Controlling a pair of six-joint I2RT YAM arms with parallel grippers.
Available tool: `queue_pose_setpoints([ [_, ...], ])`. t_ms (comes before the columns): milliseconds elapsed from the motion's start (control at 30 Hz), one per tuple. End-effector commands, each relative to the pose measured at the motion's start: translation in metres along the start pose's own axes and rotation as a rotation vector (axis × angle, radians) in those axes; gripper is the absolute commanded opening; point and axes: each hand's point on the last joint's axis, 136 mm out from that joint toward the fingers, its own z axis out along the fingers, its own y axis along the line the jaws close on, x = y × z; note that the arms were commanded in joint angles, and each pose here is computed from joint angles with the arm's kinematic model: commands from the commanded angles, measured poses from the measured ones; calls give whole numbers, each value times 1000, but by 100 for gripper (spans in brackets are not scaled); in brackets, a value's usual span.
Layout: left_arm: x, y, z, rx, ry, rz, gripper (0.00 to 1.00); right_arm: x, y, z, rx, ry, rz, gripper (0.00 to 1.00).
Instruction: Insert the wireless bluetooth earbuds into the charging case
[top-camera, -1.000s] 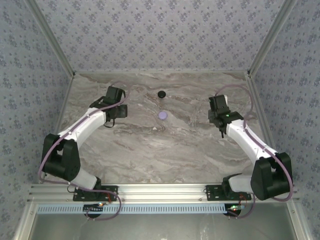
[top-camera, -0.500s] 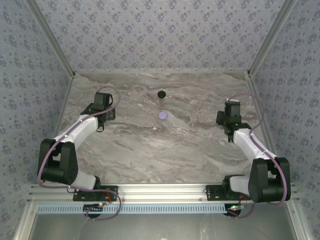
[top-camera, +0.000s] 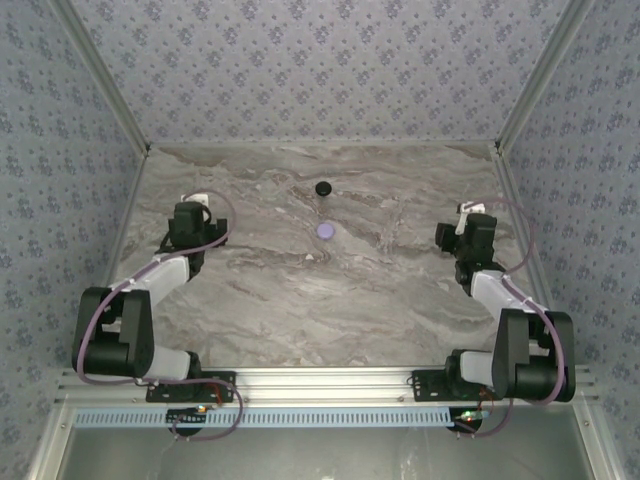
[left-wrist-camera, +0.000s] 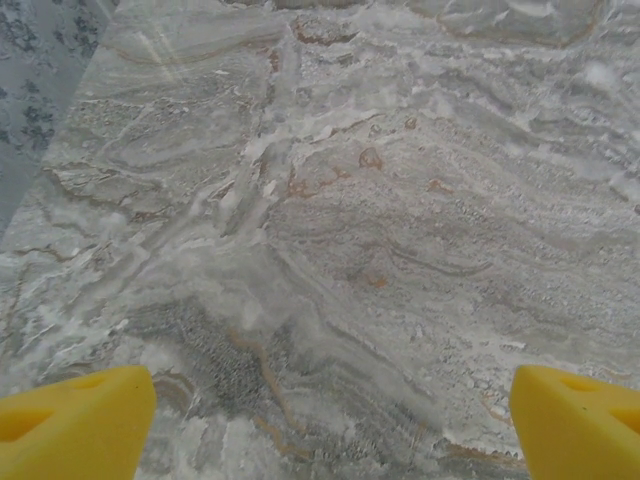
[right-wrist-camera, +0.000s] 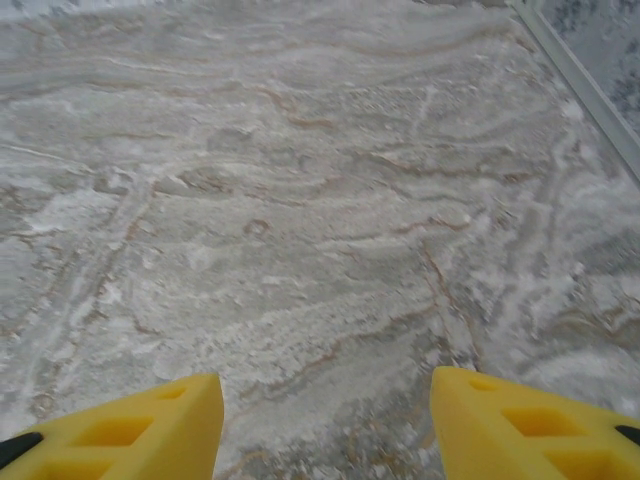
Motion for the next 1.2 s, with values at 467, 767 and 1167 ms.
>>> queue_pose_setpoints([
  [467,-51,-2,-8,224,-311,-61,93,3,6,22,-99,-75,17,60],
  [767,-56,-2,5,240,-270,-53,93,9,6,23,-102,-88,13,60],
  [1167,-38,13,-12,211,-249,-107,94,16,19,25,-111,-112,-52,61],
])
